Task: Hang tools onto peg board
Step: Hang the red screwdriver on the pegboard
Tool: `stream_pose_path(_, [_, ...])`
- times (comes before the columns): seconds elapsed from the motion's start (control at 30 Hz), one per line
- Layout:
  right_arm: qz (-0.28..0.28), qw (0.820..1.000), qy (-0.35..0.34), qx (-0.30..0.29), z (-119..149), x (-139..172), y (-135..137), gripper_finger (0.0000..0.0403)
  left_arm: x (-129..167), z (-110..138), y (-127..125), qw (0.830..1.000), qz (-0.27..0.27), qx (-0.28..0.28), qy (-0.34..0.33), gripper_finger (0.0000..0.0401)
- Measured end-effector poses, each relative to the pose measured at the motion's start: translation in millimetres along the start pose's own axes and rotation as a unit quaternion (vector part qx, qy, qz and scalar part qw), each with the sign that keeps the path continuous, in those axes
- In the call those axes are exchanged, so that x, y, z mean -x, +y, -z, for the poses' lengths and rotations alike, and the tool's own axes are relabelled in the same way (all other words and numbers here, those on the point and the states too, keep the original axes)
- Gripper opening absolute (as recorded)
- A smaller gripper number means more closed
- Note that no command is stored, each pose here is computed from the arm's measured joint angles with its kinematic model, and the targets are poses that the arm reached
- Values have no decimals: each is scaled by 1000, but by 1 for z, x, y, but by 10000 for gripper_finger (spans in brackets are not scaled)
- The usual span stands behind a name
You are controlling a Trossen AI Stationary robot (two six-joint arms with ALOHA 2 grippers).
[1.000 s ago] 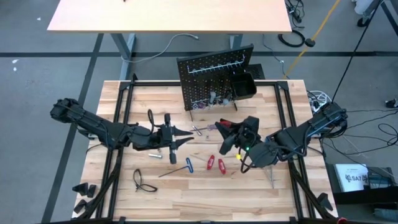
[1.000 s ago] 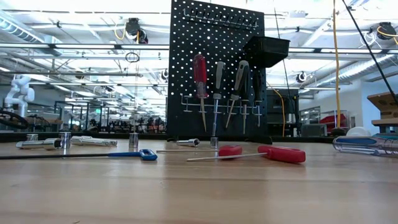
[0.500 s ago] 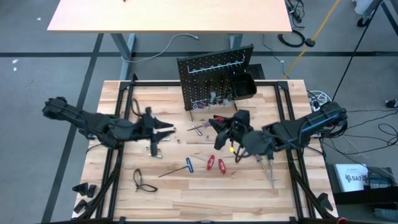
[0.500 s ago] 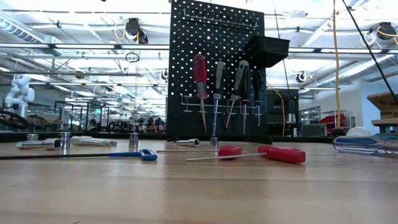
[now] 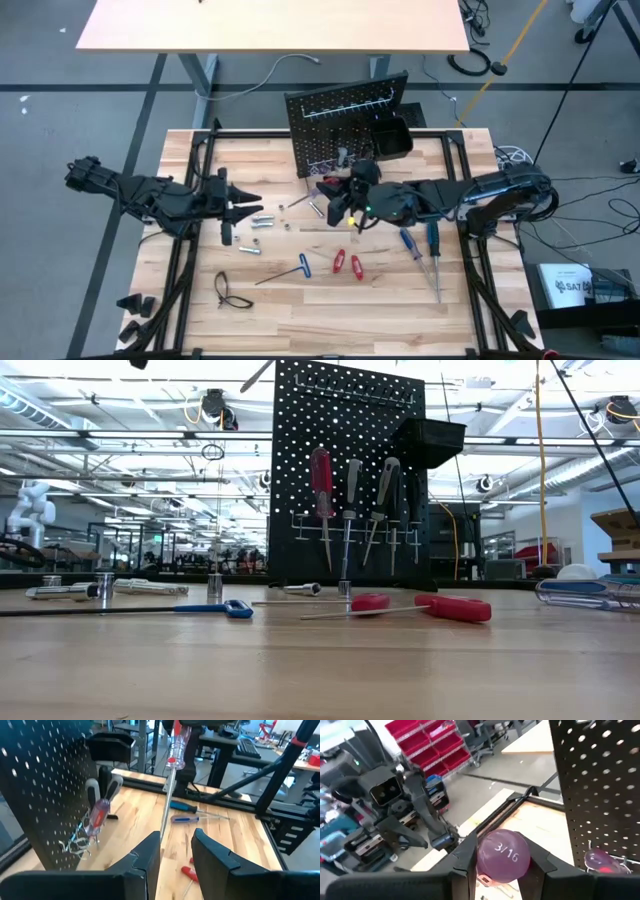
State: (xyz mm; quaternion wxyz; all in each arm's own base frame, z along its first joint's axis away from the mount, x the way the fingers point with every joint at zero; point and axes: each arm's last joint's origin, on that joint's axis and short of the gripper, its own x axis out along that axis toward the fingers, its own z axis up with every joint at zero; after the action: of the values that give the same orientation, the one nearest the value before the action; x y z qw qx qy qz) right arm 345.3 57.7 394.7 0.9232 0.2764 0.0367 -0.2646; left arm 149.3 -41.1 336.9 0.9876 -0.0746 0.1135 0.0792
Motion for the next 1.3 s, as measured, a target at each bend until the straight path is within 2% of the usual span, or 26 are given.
stream_pose_path(0.23, [13, 997, 25, 68, -8, -35, 1, 84, -8, 15, 0, 999, -6, 21, 23, 113])
stream_pose_path(0.47, [98, 978, 90, 158, -26, -64, 2, 84, -8, 13, -1, 1000, 1, 23, 12, 113])
stream_pose_path(0.67, [126, 966, 100, 202, -18, -93, 0, 84, -8, 13, -1, 1000, 1, 22, 13, 113])
stream_pose_path(0.83, [180, 948, 82, 250, -6, -105, -5, 84, -8, 13, -1, 999, 1, 29, 14, 113])
stream_pose_path(1.3, [223, 935, 103, 254, -9, -114, -25, 84, -8, 13, -1, 999, 1, 29, 13, 113])
